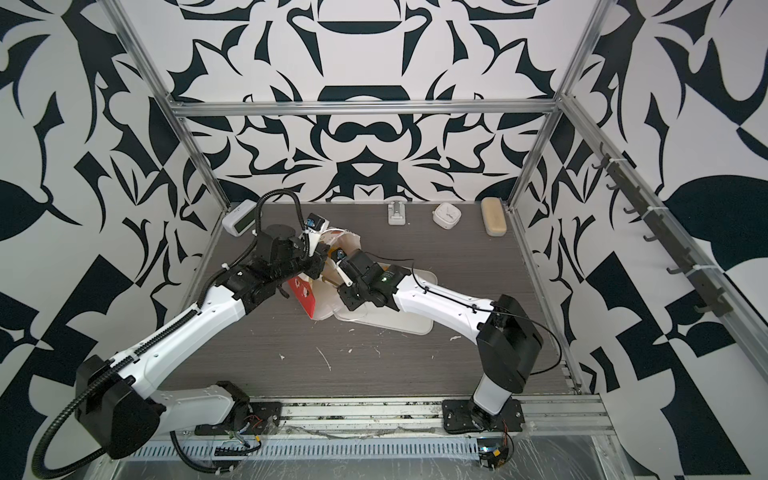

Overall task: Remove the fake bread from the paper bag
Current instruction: 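Push the right gripper's tongs deep into the bag and pinch a pale yellow pastry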

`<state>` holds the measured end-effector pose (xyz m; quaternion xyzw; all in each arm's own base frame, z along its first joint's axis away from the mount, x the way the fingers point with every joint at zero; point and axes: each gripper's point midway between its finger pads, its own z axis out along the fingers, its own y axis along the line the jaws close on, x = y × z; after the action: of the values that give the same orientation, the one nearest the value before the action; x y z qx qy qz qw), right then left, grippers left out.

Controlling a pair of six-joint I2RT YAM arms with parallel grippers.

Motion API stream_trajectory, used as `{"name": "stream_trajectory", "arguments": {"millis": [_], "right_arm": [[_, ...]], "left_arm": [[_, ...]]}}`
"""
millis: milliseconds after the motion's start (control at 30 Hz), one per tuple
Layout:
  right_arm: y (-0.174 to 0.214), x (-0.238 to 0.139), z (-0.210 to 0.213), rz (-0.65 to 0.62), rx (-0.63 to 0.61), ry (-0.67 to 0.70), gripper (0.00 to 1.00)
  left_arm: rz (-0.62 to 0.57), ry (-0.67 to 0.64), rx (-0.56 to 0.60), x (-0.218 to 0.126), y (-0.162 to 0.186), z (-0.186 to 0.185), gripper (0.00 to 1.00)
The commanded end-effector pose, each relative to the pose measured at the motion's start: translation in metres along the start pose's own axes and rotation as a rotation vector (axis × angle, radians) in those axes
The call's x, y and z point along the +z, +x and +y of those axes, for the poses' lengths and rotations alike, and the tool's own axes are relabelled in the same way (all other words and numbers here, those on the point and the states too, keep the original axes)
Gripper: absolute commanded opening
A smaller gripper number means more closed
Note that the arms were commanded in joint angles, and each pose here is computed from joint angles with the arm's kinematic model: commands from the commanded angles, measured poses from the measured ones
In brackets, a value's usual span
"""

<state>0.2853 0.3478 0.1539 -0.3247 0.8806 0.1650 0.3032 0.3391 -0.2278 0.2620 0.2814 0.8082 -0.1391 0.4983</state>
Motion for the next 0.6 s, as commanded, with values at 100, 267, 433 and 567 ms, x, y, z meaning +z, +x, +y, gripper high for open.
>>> {"name": "stream_trajectory", "arguments": {"millis": [100, 267, 433, 567], "right_arm": [[-0.032, -0.018, 0.007, -0.157, -0.010, -0.034, 0.44], [-0.029, -0.016, 0.008, -0.147, 0.000, -0.035, 0.44], [-0.022, -0.027, 0.002, -0.148, 0.064, -0.020, 0.42], [-0.021, -0.044, 0.003, -0.184, 0.122, -0.044, 0.42]], "left_arm": [[-0.033, 0.028, -0.026, -0.003, -0.011, -0.001, 0.00], [-0.027, 0.032, -0.034, -0.003, -0.012, 0.002, 0.00], [-0.018, 0.033, -0.033, -0.003, -0.012, 0.002, 0.00], [-0.015, 0.036, -0.029, -0.003, -0.012, 0.002, 0.00]]}}
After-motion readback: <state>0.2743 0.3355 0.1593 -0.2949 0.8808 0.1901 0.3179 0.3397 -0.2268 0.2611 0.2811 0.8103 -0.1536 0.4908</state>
